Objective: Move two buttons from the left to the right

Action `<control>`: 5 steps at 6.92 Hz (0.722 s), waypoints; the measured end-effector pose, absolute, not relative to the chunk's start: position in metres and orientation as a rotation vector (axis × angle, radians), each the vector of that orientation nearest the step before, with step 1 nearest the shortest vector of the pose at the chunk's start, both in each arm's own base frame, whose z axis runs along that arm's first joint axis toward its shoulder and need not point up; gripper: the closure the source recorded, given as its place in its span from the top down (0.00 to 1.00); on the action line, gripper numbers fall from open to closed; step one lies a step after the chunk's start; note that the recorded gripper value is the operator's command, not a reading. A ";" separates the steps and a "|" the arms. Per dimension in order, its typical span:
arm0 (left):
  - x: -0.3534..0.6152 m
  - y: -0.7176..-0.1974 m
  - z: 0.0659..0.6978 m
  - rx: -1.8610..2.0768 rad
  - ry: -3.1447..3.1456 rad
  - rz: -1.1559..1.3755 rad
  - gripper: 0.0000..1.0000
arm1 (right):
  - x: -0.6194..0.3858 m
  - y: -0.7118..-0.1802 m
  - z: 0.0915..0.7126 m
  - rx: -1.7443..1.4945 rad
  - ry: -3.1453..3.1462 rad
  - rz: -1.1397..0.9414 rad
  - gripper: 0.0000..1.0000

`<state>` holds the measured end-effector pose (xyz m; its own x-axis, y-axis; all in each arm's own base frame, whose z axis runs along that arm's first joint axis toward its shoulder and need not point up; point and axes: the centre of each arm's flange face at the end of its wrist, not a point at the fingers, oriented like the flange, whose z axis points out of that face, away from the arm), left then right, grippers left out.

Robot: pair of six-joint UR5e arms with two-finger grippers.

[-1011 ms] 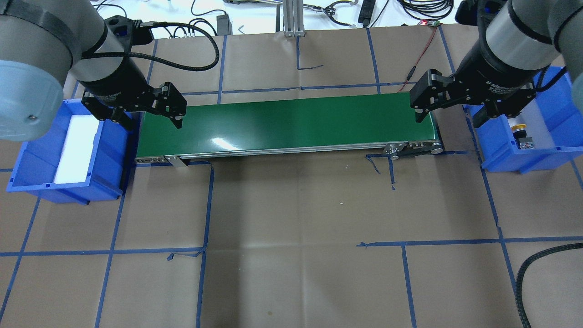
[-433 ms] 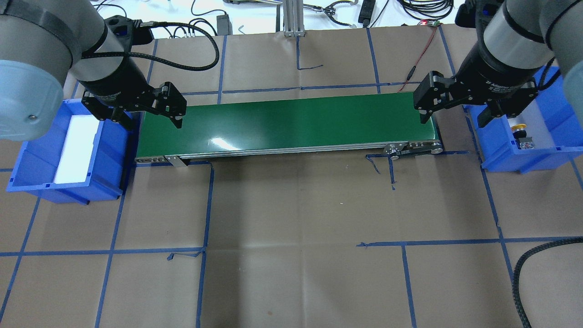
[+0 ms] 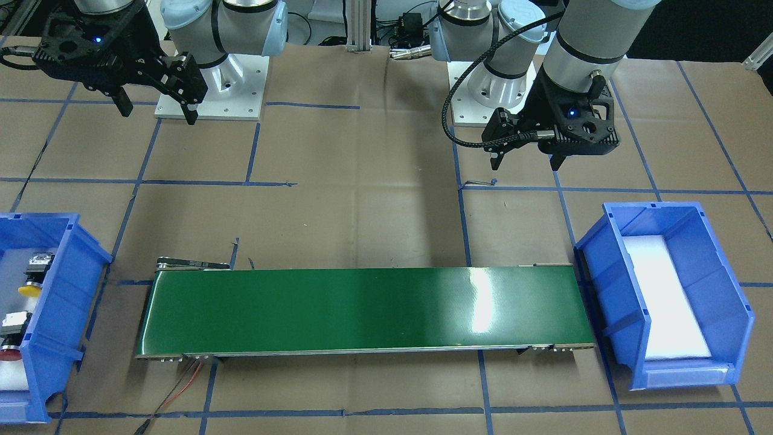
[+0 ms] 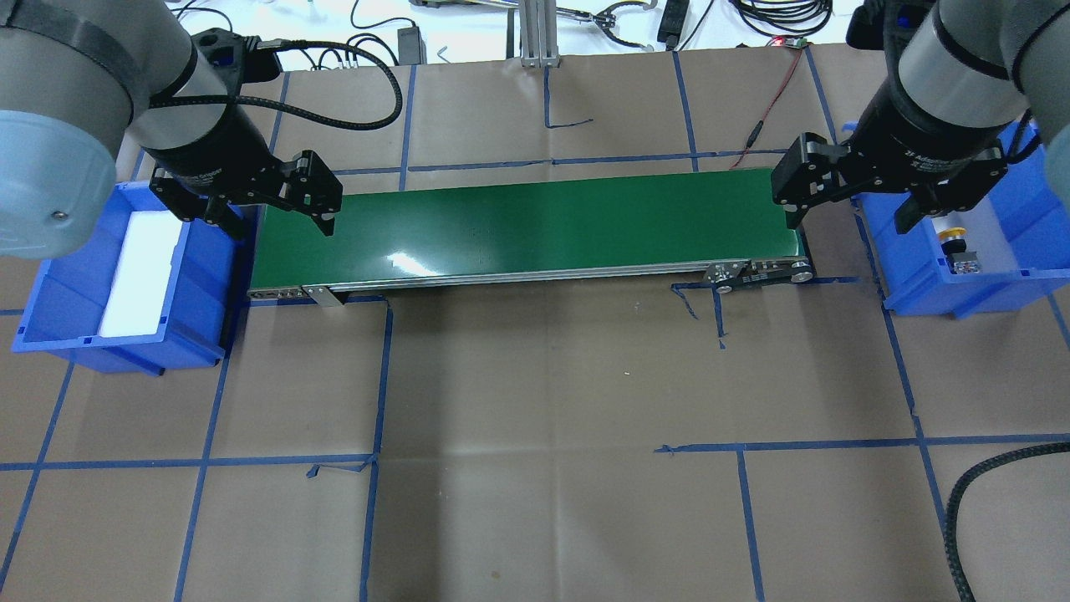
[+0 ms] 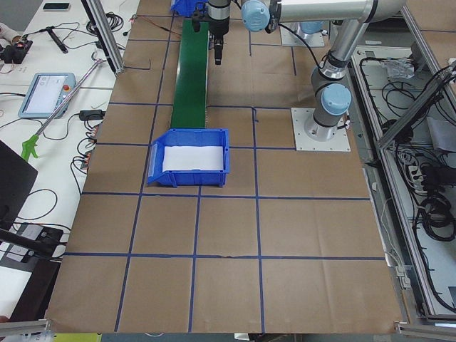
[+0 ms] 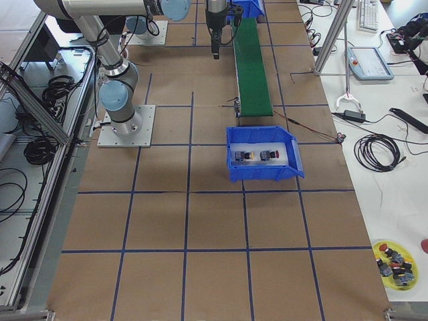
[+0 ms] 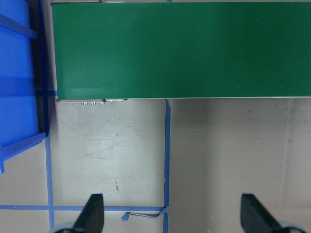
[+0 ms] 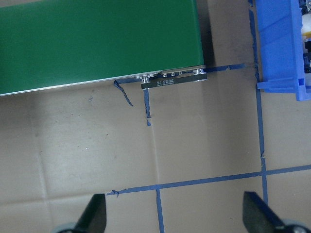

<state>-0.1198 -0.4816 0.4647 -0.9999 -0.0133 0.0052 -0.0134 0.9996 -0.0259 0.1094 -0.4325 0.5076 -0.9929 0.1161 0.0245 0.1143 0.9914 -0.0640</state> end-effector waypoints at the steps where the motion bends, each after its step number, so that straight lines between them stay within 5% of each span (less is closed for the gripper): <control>1: -0.120 -0.482 0.465 0.021 -3.136 0.041 1.00 | 0.109 -0.433 0.508 -0.181 -3.106 0.099 1.00; 5: -0.120 -0.482 0.465 0.021 -3.136 0.041 1.00 | 0.109 -0.431 0.506 -0.183 -3.104 0.090 1.00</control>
